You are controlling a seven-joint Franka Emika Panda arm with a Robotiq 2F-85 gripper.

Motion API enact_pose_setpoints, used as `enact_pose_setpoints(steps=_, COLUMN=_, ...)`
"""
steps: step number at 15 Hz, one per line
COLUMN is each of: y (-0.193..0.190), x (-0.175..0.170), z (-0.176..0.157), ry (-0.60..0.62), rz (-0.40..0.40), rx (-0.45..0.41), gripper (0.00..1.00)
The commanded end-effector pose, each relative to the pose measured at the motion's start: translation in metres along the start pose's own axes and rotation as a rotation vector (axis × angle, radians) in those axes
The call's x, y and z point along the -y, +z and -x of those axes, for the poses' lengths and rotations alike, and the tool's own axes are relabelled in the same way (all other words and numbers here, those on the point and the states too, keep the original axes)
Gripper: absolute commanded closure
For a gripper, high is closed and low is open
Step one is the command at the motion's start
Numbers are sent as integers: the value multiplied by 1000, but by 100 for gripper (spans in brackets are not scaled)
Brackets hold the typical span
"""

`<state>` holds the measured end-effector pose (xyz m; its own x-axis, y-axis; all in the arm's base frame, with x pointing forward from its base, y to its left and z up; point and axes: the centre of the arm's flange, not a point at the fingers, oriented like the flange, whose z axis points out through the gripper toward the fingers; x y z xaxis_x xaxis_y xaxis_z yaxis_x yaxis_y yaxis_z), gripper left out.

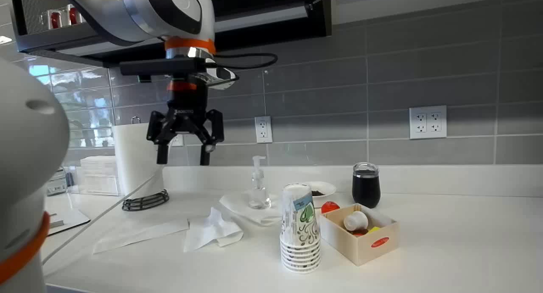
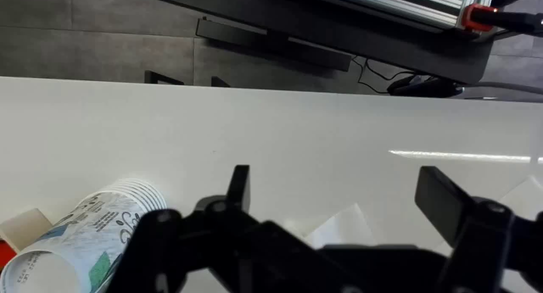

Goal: Move the black cup to the left

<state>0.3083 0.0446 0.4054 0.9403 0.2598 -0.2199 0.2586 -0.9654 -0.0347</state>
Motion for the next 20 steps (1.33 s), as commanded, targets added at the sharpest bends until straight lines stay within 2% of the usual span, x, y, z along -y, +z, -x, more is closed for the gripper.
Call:
enact_pose_setpoints(steps=1, y=0, x=0, z=0, ry=0, rz=0, rx=0, gripper=0)
enact_pose_setpoints(steps=6, y=0, x=0, z=0, ry=0, rz=0, rx=0, gripper=0)
enact_pose_setpoints(steps=9, y=-4, x=-15, z=-12, ry=78, rz=10, rx=-7, gripper=0)
enact_pose_setpoints(steps=16, y=-46, x=-106, z=-29, ry=281, rz=63, rx=-40, gripper=0)
enact_pose_setpoints(steps=20, y=-64, x=-173, z=-46, ry=365, rz=81, rx=-112, gripper=0)
